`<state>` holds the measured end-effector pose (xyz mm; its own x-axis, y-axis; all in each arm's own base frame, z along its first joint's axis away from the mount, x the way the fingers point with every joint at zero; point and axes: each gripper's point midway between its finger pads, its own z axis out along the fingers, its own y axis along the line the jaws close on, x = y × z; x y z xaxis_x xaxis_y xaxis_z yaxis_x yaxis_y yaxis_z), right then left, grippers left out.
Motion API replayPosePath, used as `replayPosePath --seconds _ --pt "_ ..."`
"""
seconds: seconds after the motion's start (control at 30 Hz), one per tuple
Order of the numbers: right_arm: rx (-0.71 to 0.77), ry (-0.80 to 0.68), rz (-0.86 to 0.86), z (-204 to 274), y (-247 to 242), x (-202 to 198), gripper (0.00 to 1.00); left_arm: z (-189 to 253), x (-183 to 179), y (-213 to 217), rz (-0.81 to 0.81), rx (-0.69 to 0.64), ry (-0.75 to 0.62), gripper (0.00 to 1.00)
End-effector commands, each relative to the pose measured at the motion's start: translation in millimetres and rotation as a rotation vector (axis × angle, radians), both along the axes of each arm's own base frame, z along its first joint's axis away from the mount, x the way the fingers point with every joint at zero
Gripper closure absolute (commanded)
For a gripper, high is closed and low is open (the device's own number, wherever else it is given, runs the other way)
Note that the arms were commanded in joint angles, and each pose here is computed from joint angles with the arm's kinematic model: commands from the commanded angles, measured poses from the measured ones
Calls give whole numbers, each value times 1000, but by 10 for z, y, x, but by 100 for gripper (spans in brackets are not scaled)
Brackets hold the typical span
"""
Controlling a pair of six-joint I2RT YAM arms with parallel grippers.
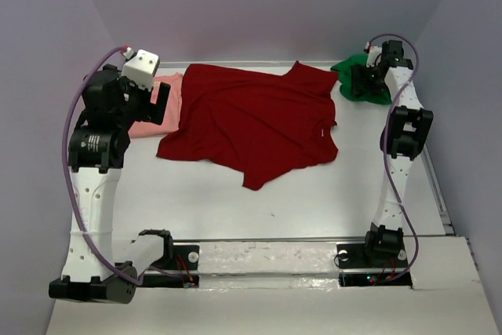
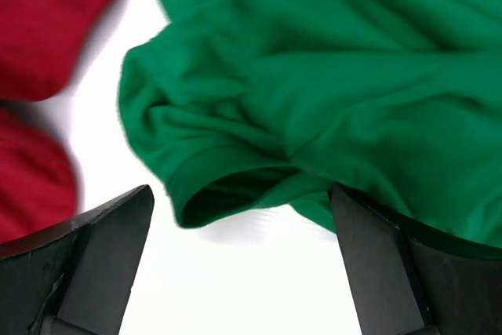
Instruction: Fold and stack the t-shirts
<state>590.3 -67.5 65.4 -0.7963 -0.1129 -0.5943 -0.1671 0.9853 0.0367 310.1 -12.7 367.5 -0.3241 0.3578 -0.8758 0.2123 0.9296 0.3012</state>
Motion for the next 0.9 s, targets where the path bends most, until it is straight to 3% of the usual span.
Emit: replayPosePath --seconds 0.0,0.17,0.3,0.4,0.43,0.63,0.8,0.87 --pt "-14 8 -93 14 -328 -2 0 -18 -99 121 34 17 17 1" --pt "-141 11 -185 3 -785 -32 0 -141 -136 151 41 0 40 1" --pt "-174 -22 -192 185 -881 -49 0 -152 -138 129 34 -28 37 1" --pt "-53 -47 -82 345 -567 -145 0 -111 -150 188 51 -41 21 1" --pt "-43 -123 -67 717 -510 -147 0 -102 -149 183 48 -46 18 1" --pt "83 -177 145 1400 51 -615 0 -106 -126 115 16 -88 11 1" --pt "128 -7 339 1210 569 -1285 1 -261 -45 86 12 -114 40 1" --pt "123 83 403 919 729 -1544 2 -344 11 82 15 -123 51 1"
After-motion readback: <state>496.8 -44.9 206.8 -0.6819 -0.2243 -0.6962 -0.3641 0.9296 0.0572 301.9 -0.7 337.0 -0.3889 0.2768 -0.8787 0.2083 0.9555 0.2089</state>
